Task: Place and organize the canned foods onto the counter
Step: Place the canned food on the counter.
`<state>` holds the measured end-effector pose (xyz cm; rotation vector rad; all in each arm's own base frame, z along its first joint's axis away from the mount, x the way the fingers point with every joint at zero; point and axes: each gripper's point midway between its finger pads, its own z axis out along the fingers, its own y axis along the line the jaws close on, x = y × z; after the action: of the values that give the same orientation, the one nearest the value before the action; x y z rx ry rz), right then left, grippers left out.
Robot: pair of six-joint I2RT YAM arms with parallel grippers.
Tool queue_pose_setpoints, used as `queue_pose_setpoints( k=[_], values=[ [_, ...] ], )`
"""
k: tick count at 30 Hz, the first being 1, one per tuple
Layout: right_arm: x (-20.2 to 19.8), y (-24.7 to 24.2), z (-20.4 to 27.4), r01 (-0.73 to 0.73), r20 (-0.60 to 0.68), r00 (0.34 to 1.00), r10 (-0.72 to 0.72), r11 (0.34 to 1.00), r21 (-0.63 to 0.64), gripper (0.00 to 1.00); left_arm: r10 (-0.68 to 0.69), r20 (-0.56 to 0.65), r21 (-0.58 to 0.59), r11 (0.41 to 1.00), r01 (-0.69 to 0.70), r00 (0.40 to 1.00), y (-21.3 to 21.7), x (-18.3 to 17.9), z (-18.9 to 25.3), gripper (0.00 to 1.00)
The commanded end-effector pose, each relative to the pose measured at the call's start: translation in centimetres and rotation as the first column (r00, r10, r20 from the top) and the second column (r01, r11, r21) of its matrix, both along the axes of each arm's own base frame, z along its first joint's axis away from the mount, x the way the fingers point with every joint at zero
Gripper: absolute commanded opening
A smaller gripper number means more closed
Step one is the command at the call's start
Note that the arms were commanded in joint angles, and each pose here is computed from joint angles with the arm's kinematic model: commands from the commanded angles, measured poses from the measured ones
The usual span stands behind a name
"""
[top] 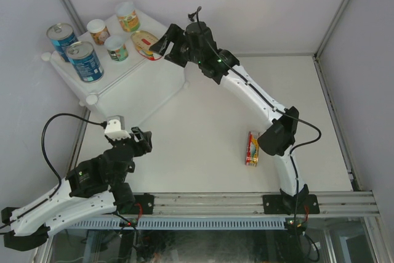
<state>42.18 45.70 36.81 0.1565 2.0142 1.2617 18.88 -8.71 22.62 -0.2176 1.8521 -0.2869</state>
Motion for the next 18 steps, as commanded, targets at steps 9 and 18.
queue_pose_setpoints(
  k=[9,18],
  values=[
    [-2.3,-2.5,4.2,0.055,0.383,0.922,0.061,0.957,-0.284,0.76,0.012,0.017,-0.035,0.999,-0.012,1.000,0.4,-0.1,1.6,0.70],
    [-1.7,-2.4,3.3,0.069,0.370,0.928,0.034,0.963,-0.262,0.81,0.021,0.019,-0.022,1.000,-0.021,1.000,1.0,-0.3,1.6,0.70]
  ],
)
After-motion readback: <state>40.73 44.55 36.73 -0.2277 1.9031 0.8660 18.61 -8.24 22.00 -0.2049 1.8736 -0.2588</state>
